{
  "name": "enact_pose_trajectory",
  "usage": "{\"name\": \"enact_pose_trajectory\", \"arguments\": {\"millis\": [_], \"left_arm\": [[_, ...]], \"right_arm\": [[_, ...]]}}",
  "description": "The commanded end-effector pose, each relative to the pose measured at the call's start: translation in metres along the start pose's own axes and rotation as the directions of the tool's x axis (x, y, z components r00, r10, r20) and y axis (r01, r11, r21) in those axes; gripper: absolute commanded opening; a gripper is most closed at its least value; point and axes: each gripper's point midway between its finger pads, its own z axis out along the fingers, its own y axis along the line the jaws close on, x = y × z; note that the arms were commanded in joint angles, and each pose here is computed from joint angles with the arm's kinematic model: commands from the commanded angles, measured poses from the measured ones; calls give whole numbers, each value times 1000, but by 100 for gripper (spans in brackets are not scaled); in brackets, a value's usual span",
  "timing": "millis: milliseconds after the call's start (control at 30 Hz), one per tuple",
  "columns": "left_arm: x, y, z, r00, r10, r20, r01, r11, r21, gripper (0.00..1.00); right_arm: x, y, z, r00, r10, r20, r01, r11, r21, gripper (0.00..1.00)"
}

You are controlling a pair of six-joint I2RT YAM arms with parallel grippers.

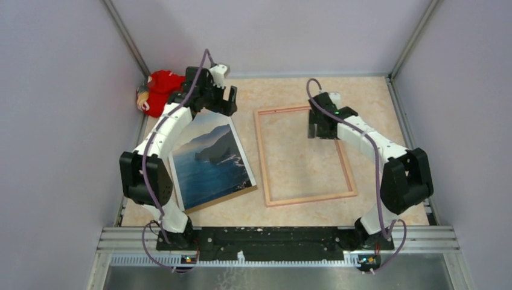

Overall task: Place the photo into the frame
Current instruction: Turn over the photo frame at the center of the board.

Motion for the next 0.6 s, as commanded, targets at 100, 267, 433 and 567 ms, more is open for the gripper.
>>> {"name": "enact_pose_trajectory", "arguments": {"millis": [100, 267, 433, 567], "left_arm": [[17, 26, -54, 1000, -14, 1, 14, 1000, 1, 98], [40, 45, -75, 999, 6, -32, -8, 999, -38, 98], [53, 69, -95, 999, -9, -53, 4, 996, -86, 98], [63, 89, -110, 998, 10, -68, -20, 989, -146, 98]], "right_arm": [[-31, 196, -62, 989, -8, 147, 75, 887, -456, 86], [-14, 254, -50, 989, -63, 135, 122, 859, -497, 86], [9, 286, -33, 988, -118, 99, 153, 838, -524, 84], [22, 296, -18, 989, -134, 68, 150, 837, -526, 79]]}}
